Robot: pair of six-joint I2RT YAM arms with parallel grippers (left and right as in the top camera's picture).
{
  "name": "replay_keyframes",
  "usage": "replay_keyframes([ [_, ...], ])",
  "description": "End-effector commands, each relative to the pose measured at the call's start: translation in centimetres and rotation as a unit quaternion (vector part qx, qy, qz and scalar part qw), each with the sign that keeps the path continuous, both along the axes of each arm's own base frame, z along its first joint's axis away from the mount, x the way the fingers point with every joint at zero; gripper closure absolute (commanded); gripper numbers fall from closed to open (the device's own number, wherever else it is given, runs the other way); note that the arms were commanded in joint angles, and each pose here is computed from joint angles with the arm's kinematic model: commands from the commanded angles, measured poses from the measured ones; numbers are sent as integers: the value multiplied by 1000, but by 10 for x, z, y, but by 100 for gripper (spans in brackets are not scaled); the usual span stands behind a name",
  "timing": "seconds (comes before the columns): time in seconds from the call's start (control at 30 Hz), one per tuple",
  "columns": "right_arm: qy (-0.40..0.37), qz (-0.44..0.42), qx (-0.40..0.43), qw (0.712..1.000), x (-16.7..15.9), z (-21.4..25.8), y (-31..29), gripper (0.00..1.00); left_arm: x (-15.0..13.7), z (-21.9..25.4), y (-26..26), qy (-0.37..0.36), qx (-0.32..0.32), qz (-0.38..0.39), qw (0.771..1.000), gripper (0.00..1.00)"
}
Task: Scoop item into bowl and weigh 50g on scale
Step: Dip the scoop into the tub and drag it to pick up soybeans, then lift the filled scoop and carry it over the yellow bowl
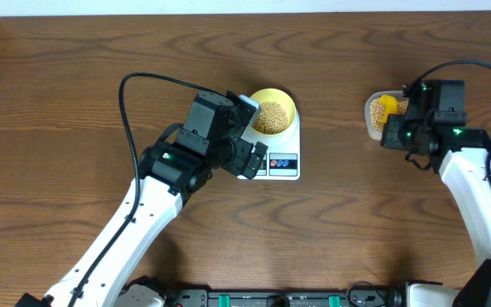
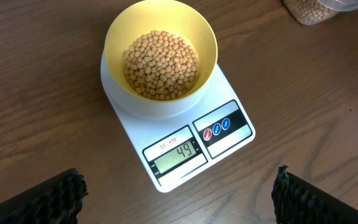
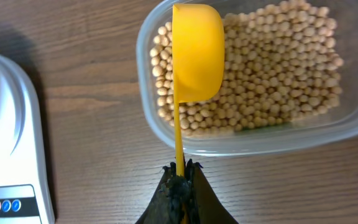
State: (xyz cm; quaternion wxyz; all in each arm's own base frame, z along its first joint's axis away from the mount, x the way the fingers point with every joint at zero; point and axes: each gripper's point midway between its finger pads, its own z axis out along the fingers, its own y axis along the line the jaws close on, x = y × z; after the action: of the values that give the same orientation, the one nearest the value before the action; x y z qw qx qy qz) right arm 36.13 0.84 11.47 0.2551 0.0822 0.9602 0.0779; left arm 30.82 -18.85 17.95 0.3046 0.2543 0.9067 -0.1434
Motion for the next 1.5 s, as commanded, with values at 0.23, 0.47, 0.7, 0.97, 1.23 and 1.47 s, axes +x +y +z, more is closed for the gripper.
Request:
replay_keyframes([
  [0.23, -32, -23, 10, 999, 2, 22, -11, 99, 3, 2, 3, -7, 6, 2, 1000, 2],
  [0.47, -35, -13, 78, 996, -2, 31, 2, 99, 3, 2, 3, -6, 6, 2, 1000, 2],
  [0.7, -32, -37, 87, 995, -4, 31, -11, 99, 3, 2, 3, -6, 6, 2, 1000, 2],
  [0.97, -31, -60, 125, 990, -4, 34, -15, 99, 3, 2, 3, -6, 6, 2, 1000, 2],
  [1.23, -41, -59, 183, 981, -5, 42, -19, 99, 3, 2, 3, -6, 6, 2, 1000, 2],
  [1.47, -47, -72, 233, 969, -5, 51, -21, 99, 3, 2, 3, -6, 6, 2, 1000, 2],
])
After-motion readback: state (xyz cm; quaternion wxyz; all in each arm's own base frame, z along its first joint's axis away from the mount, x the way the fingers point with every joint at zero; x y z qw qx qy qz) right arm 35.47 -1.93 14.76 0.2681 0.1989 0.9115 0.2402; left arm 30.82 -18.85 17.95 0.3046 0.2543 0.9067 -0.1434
